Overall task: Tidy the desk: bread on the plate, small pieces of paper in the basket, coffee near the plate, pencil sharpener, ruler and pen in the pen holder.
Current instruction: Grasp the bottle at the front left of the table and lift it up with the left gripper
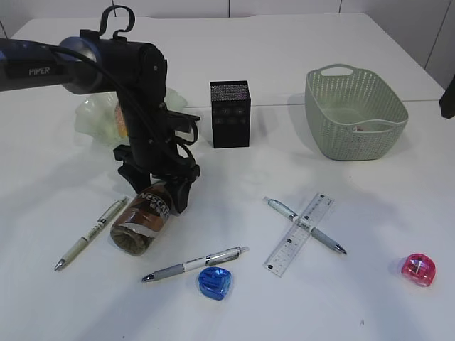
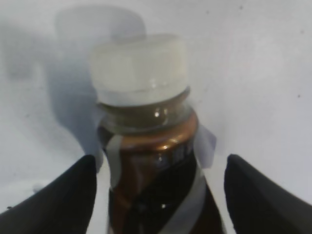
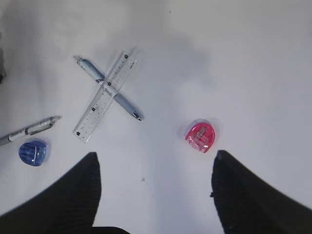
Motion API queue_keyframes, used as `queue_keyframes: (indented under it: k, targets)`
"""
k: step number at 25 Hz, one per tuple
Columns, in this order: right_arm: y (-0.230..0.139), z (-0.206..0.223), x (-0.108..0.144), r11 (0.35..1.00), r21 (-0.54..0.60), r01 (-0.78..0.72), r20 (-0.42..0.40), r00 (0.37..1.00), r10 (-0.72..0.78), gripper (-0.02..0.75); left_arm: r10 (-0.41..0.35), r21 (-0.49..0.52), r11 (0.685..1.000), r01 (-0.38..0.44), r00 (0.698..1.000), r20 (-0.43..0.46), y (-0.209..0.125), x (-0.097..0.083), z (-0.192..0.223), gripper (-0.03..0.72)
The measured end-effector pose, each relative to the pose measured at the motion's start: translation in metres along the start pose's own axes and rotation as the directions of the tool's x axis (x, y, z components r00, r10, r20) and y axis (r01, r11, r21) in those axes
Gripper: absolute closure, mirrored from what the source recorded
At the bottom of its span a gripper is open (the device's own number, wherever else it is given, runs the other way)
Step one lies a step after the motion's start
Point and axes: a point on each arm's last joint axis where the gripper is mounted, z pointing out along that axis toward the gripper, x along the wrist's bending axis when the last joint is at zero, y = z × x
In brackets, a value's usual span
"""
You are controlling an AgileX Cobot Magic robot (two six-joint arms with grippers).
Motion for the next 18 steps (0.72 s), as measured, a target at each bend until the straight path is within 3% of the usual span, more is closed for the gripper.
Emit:
queue_keyframes:
  k: [2,7,9,18]
  targets:
    - [0.0,0.0,0.0,1.0,0.0,0.0,0.0,1.0,0.0,0.187,0.0,0.002,1.0,0.0,1.0,0.0,0.0,0.0001,0.0008,0.138]
    - [0.0,0.0,-0.0002,1.0,0.0,0.001,0.002,1.0,-0.001,0.187,0.0,0.005,1.0,0.0,1.0,0.0,0.0005,0.0003,0.0029,0.35]
    - [0.0,0.0,-0.0002,1.0,0.0,0.001,0.002,1.0,-0.001,0.187,0.0,0.004,1.0,0.0,1.0,0.0,0.0006,0.0002,0.0028,0.399]
    - [0.0,0.0,-0.0002,1.0,0.0,0.001,0.002,1.0,-0.001,0.187,0.002,0.003,1.0,-0.002,1.0,0.0,0.0008,0.0002,0.0024,0.414]
